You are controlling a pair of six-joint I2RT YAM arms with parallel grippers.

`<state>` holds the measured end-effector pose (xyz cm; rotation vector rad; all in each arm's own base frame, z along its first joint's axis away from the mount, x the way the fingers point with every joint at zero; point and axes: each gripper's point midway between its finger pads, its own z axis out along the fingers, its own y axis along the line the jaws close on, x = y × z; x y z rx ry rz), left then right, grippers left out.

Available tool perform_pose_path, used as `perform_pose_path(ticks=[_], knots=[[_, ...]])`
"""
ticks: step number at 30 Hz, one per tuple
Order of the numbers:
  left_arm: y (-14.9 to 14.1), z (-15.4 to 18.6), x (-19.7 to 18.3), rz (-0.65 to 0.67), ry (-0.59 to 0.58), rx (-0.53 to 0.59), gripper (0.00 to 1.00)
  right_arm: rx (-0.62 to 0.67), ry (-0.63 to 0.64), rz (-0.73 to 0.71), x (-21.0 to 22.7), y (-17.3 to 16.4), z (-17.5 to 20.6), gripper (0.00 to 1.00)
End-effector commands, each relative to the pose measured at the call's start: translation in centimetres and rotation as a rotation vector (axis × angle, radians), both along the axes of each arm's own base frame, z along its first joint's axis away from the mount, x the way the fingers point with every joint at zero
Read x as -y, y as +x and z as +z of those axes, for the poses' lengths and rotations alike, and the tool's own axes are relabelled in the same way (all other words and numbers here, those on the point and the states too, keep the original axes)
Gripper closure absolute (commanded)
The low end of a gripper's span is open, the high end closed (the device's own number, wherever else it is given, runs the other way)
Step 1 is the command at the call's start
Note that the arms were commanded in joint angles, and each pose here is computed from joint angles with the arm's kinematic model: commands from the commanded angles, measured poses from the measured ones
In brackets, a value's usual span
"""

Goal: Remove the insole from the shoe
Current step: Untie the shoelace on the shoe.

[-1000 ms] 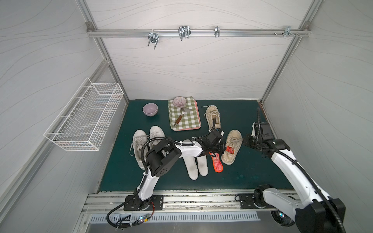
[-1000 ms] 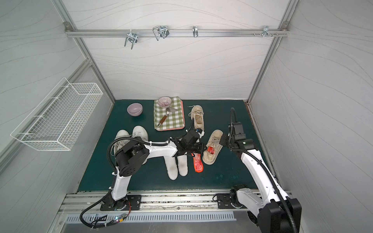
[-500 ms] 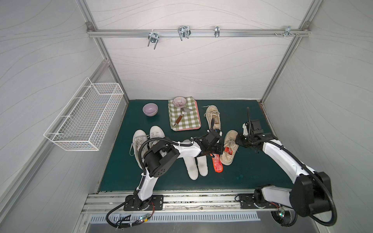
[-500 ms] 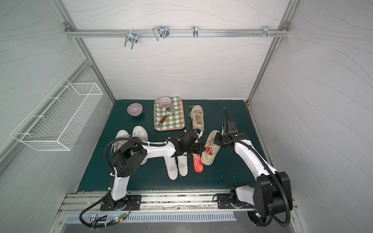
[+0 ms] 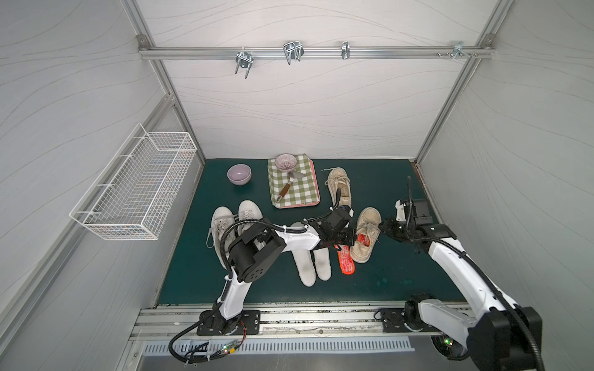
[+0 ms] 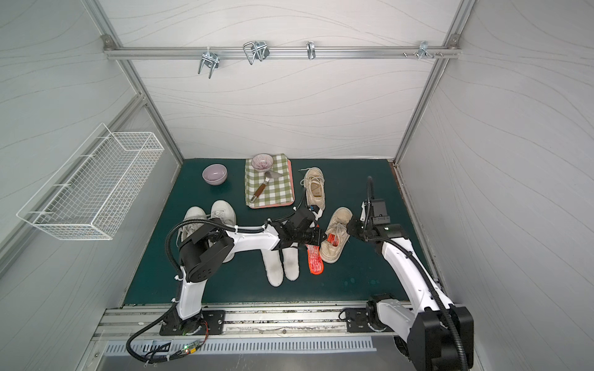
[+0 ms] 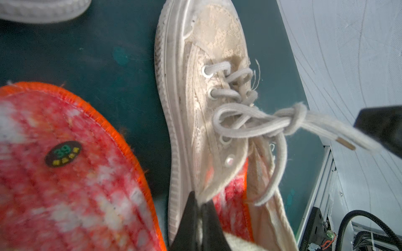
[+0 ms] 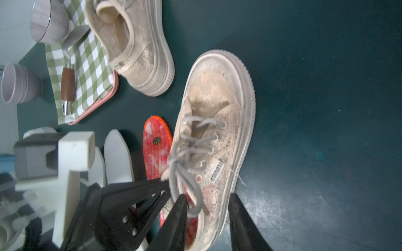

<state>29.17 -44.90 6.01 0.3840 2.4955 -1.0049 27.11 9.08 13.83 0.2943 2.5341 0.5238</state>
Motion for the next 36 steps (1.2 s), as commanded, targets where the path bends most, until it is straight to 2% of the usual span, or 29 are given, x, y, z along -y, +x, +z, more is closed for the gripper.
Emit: perform_pose_path(ticks=[1, 6, 19, 27, 33, 36], knots=[[0.6, 2.5, 0.8, 0.006, -0.065, 0.047, 1.00, -0.011, -0.016, 0.002, 0.0, -1.8, -0.1, 0.63], [0.6, 2.6, 0.9, 0.004, -0.070, 0.045, 1.00, -0.035, -0.017, -0.002, -0.1, -1.6, -1.1, 0.65], [0.5, 2.7, 0.9, 0.001, -0.071, 0.046, 1.00, 0.039, -0.051, -0.035, 0.3, 2.1, 0.7, 0.67], [0.6, 2.6, 0.8, 0.000, -0.070, 0.049, 1.00, -0.001, -0.029, -0.020, -0.3, 3.2, -0.5, 0.69], [0.6, 2.6, 0.8, -0.001, -0.069, 0.051, 1.00, -0.025, -0.039, -0.024, 0.0, 2.8, -1.7, 0.67], [0.6, 2.8, 0.9, -0.001, -0.072, 0.051, 1.00, -0.042, -0.010, -0.037, 0.1, 2.8, -2.2, 0.62]])
